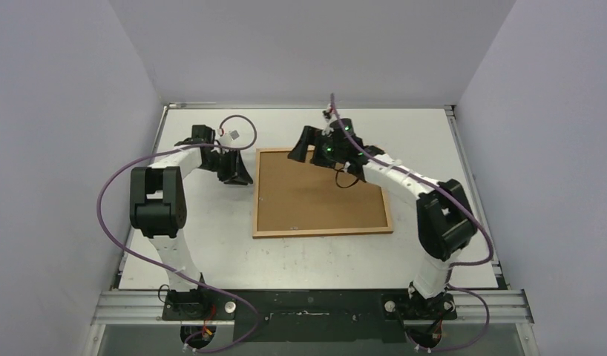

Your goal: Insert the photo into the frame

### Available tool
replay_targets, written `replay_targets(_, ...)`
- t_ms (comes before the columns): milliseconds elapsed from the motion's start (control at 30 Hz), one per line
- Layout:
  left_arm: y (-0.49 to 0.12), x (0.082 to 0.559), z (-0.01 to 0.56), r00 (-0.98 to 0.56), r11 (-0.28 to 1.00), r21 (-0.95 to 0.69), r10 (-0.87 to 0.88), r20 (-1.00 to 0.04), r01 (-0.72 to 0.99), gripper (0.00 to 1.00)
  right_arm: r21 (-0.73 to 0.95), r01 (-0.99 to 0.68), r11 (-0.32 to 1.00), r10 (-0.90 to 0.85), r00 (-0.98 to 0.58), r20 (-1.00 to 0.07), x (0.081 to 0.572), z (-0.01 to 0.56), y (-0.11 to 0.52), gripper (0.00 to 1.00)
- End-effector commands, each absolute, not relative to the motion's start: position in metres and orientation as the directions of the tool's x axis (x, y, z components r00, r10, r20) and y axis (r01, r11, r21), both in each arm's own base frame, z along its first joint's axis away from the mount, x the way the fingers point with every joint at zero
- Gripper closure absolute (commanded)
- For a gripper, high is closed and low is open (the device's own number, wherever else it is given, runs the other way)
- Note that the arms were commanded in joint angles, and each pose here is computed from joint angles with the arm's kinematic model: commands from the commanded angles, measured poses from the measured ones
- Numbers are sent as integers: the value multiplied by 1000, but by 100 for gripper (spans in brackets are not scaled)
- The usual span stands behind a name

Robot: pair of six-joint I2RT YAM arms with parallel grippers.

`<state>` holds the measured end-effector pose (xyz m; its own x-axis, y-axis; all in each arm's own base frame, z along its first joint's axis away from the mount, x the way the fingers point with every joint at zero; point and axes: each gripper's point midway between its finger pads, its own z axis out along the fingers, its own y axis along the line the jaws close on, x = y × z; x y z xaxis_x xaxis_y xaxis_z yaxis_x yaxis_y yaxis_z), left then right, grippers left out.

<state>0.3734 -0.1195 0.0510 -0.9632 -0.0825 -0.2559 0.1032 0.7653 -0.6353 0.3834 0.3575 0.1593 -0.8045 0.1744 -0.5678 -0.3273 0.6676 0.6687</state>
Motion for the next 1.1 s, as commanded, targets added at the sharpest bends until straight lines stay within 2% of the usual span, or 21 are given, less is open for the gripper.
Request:
replay_targets(0, -119, 396, 57, -948, 756, -639, -84, -308, 141, 73, 436, -58, 898, 265, -720, -642, 406, 149, 232, 8)
replay_targets(133, -118, 385, 42, -951, 758, -631, -50, -304, 162, 77, 294, 188, 937, 344, -641, -686, 408, 138, 128, 3)
replay_targets(200, -117, 377, 36, -952, 757, -627, -21, -305, 184, 80, 292, 274, 916, 400, -610, -684, 410, 131, 90, 1)
replay_targets(300, -117, 367, 31, -945, 753, -614, 32, -326, 237, 82, 327, 318, 890, 456, -610, -648, 416, 113, 71, 2)
replay_targets(367, -116, 363, 29, -937, 754, -597, 70, -341, 274, 83, 341, 329, 880, 474, -616, -630, 425, 101, 67, 5)
replay_targets(700, -128, 337, 18, -872, 744, -483, 282, -401, 463, 86, 469, 274, 840, 510, -695, -507, 479, 55, 92, 5)
replay_targets(1067, -171, 301, 17, -751, 637, -403, 513, -415, 657, 86, 569, 145, 810, 478, -726, -494, 540, 71, 149, 6)
